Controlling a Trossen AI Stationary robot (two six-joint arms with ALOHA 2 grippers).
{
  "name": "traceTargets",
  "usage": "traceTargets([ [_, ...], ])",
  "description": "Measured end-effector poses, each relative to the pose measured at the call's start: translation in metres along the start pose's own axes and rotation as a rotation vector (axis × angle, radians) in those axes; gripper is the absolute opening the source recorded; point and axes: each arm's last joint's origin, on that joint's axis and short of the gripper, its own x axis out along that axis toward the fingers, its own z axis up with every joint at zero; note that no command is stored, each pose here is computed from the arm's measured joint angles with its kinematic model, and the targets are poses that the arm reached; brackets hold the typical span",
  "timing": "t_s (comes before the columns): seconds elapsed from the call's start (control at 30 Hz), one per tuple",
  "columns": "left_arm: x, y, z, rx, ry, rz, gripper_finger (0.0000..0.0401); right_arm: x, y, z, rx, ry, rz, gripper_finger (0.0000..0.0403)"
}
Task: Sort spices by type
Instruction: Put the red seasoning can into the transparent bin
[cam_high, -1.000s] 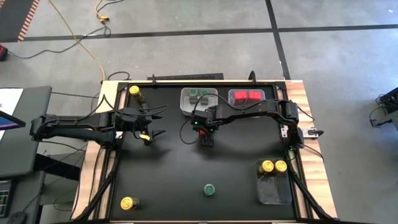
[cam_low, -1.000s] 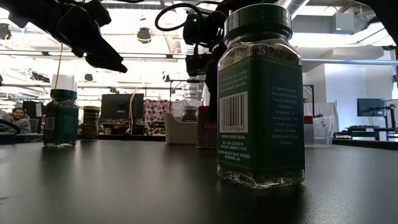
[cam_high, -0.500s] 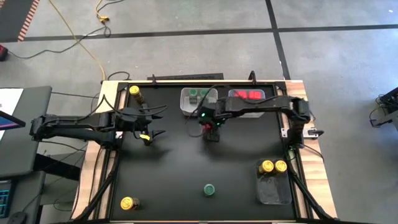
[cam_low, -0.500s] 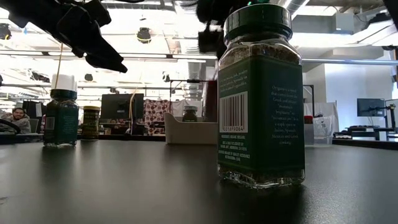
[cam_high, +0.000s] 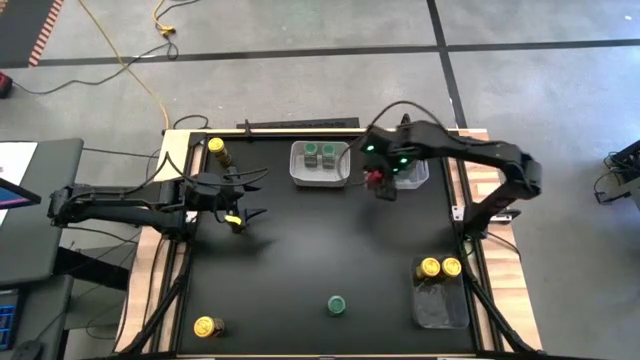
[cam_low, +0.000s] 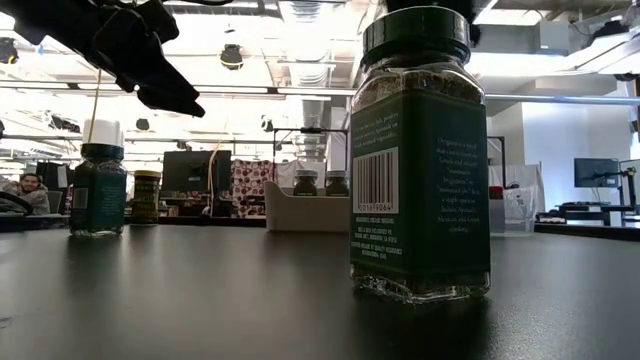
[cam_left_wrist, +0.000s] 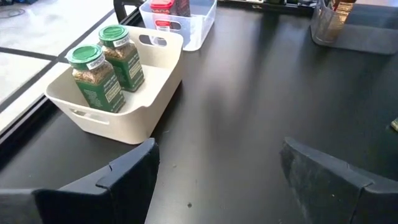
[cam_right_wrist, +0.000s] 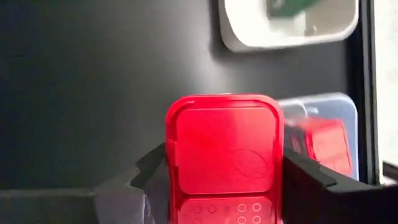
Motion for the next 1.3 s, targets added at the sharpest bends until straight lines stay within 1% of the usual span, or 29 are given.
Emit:
traceTargets([
  [0.13,0.0,0.0,0.0,-0.007,0.0,0.0,0.032,-0.004,-0.013,-0.033,0.017,-0.002,-0.024,0.0241],
  [0.23,0.0,0.0,0.0,-0.007,0.0,0.0,0.032,0.0,-0.022,-0.055,0.03,-0.006,-0.046,0.0241],
  [0.33,0.0,0.0,0.0,-0.007,0.0,0.0,0.032,0.007,-0.031,-0.072,0.035,-0.002,-0.065,0.0241],
  [0.4,0.0,0.0,0.0,-0.007,0.0,0.0,0.032,0.013,-0.036,-0.08,0.015,0.001,-0.076,0.0241],
  [0.57,0.0,0.0,0.0,-0.006,-0.002,0.016,0.032,0.03,-0.049,-0.089,-0.015,0.045,-0.079,0.0241],
  [0.73,0.0,0.001,0.0,-0.006,-0.002,0.02,0.032,0.047,-0.06,-0.098,0.021,0.103,-0.067,0.0241],
  [0.87,0.0,0.001,0.0,-0.006,-0.002,0.022,0.032,0.055,-0.067,-0.104,0.012,0.104,-0.077,0.0241],
  [1.0,0.0,0.001,0.0,-0.006,-0.002,0.023,0.032,0.06,-0.072,-0.107,0.003,0.09,-0.092,0.0241],
  [1.1,0.0,0.001,0.0,-0.006,-0.002,0.033,0.032,0.067,-0.071,-0.114,-0.036,0.116,-0.078,0.0241],
  [1.17,0.0,0.001,0.0,-0.006,-0.003,0.034,0.032,0.071,-0.071,-0.118,-0.041,0.136,-0.064,0.0241],
  [1.3,0.0,0.001,0.0,-0.004,-0.003,0.036,0.032,0.077,-0.073,-0.123,-0.05,0.13,-0.067,0.024],
])
